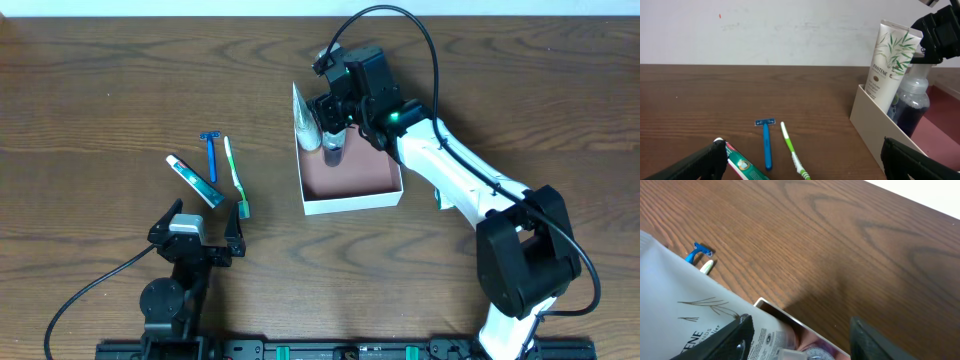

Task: Pack container
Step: 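Carry the soap bottle into the box beside the tube, release, then move the right gripper down to the Dettol soap bar and grasp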

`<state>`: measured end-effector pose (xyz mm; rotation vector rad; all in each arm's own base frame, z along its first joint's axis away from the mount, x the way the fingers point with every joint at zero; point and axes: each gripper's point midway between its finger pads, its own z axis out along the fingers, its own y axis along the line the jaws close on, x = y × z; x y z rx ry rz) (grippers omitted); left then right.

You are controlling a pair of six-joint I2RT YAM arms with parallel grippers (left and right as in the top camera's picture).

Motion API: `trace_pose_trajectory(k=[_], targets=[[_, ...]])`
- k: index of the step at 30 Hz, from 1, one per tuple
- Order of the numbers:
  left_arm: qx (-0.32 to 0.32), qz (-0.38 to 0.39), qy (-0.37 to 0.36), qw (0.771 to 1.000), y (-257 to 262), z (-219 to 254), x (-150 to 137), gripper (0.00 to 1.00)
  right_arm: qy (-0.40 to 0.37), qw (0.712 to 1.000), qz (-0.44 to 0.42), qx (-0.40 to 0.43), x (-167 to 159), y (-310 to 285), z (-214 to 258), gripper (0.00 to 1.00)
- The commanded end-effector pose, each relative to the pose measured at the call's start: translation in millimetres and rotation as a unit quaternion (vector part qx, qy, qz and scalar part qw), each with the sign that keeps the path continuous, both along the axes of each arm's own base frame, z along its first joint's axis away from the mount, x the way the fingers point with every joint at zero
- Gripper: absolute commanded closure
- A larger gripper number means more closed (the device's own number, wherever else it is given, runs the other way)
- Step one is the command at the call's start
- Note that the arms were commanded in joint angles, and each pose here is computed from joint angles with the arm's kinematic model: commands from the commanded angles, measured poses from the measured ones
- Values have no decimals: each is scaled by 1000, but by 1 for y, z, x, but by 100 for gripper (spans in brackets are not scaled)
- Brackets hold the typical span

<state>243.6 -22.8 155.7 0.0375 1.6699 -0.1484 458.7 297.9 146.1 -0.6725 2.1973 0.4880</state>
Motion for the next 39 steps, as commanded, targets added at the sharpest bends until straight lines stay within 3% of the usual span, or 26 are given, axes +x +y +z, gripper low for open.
trace_pose_trajectory(k=[1,10,16,26,32,39], targets=[[1,0,22,1000,0,-16,0,2,-38,999,2,24,4,-4,45,34],[1,0,22,1000,0,-16,0,2,-87,991,-102,-8,23,-70,88,27],[1,0,22,1000,0,-16,0,2,-84,986,-144,-18,5,-110,121,20],[1,0,22,1000,0,-16,0,2,35,971,-236,-10,-51,-170,119,7],[1,0,22,1000,0,-16,0,2,126,922,-365,-16,-73,-218,91,8],[1,0,22,1000,0,-16,0,2,184,886,-425,-24,-94,-249,75,9]])
